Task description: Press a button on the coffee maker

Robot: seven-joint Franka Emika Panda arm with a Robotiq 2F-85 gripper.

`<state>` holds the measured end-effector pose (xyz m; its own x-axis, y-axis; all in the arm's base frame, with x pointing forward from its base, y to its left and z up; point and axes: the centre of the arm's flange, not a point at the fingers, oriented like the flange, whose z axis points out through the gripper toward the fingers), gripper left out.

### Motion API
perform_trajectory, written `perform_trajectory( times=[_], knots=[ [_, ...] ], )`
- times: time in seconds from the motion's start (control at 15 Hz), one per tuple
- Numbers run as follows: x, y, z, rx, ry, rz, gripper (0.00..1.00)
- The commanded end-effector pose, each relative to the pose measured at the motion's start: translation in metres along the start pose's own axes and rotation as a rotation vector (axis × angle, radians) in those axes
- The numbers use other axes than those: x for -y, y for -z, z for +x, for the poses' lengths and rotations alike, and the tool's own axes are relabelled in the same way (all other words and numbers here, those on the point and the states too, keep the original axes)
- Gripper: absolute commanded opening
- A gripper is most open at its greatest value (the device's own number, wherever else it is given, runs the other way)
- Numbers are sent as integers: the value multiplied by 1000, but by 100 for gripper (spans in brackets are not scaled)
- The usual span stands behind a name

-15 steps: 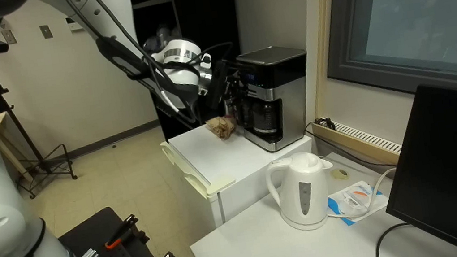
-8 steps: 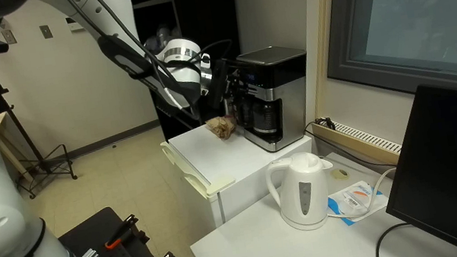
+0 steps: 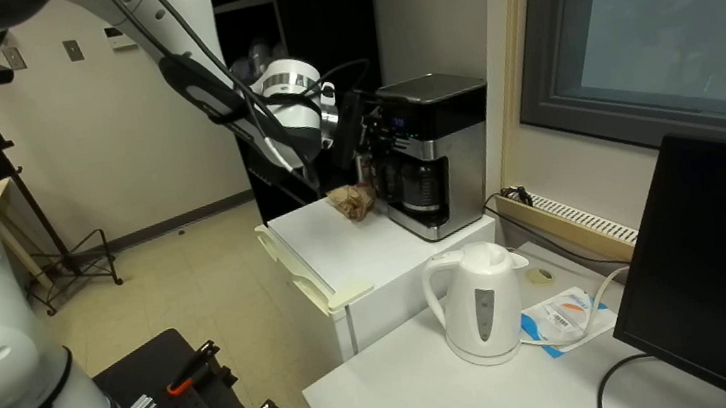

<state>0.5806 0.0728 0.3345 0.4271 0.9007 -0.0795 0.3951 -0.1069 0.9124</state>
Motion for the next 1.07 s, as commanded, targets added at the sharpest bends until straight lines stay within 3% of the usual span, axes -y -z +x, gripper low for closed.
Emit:
perform_trajectory(
  times=[0.0, 1.0],
  knots=[
    [-1, -12, 5, -18, -12, -3, 0],
    [-8, -31, 14, -17, -14, -3, 0]
  ],
)
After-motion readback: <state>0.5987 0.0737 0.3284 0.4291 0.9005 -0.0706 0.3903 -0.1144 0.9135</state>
